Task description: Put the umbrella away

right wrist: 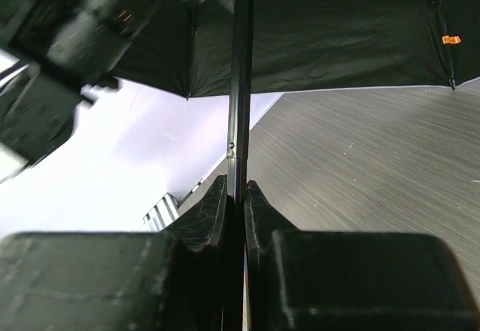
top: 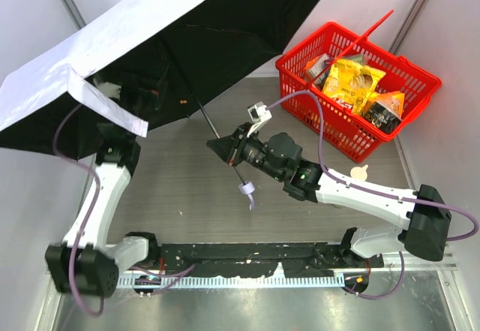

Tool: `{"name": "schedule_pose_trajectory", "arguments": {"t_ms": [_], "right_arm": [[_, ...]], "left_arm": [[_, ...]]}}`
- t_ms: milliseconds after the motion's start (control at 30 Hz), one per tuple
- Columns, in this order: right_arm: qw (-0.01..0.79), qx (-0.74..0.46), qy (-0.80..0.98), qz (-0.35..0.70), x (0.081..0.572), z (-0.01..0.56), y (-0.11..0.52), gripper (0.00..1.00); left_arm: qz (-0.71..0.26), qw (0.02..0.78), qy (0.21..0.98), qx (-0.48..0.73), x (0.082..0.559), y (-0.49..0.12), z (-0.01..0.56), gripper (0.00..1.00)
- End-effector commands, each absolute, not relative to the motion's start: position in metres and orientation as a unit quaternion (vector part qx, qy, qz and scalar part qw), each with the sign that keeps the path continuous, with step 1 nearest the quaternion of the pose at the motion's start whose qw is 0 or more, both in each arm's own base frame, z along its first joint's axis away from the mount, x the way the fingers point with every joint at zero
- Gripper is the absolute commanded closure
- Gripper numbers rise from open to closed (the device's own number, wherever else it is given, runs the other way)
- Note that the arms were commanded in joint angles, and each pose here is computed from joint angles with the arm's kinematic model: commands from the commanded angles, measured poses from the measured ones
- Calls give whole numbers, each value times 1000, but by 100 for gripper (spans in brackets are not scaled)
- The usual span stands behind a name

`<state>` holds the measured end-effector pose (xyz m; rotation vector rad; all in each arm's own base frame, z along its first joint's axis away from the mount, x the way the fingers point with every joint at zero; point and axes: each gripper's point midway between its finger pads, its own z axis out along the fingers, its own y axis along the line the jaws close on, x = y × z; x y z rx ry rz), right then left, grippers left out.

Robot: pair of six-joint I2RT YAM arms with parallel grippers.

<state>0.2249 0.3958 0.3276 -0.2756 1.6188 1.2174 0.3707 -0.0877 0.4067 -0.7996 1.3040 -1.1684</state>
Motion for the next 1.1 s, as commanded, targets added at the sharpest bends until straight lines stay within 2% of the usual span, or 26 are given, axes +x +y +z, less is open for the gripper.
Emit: {"name": "schedule_pose_trajectory", "arguments": {"t_ms": [0,33,133,167,233,267,333,467,600,733,900,1067], "right_arm": [[564,-119,588,567,209,401,387,99],[565,-119,588,566,209,402,386,99],[563,-117,593,563,211,400,387,99],[562,-116,596,562,211,397,388,99],[562,-117,597,560,212,397,389,99],[564,-113,598,558,214,398,388,99],[567,-107,601,554,216,400,386,99],[574,-91,605,544,222,404,383,99],[582,-91,609,531,227,406,383,99],[572,-97,615,534,226,399,388,99],[569,-99,614,538,224,399,389,99],[570,-102,615,535,224,401,389,99]], "left_arm": [[-599,571,507,-239,390,-105,472,0],[-603,577,500,-233,396,-105,476,1],[-600,595,481,-232,407,-100,484,10],[-596,599,478,-238,410,-97,484,15],[-597,608,466,-238,406,-95,489,32],[-595,616,459,-236,403,-95,491,36],[-588,620,460,-241,397,-96,489,34],[-577,628,459,-251,385,-94,479,14],[-572,634,450,-262,378,-95,476,7],[-560,644,447,-268,388,-92,488,9],[-543,655,441,-286,406,-85,494,24],[-526,673,422,-305,421,-74,500,27]]}}
